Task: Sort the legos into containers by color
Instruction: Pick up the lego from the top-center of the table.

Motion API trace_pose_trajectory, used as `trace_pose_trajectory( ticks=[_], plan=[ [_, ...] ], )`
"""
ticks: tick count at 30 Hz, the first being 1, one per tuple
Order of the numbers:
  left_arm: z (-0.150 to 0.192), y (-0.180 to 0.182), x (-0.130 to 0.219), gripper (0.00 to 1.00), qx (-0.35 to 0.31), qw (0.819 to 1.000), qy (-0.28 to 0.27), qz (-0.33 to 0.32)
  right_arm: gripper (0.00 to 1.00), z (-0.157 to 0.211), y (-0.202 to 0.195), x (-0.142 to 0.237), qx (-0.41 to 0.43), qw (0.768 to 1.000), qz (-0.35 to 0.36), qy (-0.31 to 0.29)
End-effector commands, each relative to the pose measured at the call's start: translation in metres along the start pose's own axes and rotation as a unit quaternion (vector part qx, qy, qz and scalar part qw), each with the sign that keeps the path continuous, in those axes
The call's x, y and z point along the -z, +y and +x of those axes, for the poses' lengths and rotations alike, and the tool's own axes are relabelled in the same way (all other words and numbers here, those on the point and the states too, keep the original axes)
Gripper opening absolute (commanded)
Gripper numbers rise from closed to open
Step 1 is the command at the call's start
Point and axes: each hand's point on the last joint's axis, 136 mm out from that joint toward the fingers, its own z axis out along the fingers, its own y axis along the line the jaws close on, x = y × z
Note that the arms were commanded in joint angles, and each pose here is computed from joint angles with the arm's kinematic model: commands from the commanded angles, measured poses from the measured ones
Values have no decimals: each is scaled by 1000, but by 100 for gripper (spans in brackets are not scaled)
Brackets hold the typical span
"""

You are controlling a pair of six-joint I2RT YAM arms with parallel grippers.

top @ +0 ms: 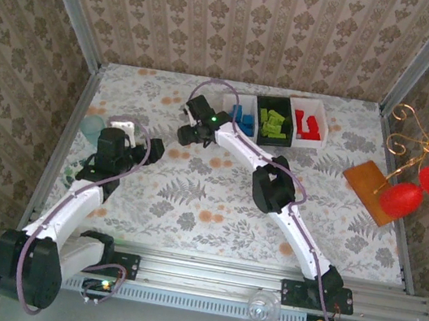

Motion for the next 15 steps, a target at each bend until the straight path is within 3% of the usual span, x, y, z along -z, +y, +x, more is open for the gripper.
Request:
trace_pose_trajectory(
  ticks=[1,9,15],
  plan=[
    [-2,3,3,83,10,1000,-8,-4,67,-1,-6,6,14,1000,16,3],
    [-1,1,3,83,11,1000,-7,1,51,-11,-7,12,10,1000,4,-7],
    [-2,-4,3,83,16,1000,-8,15,45,-24,15,60,16,998,-56,-30]
  ],
)
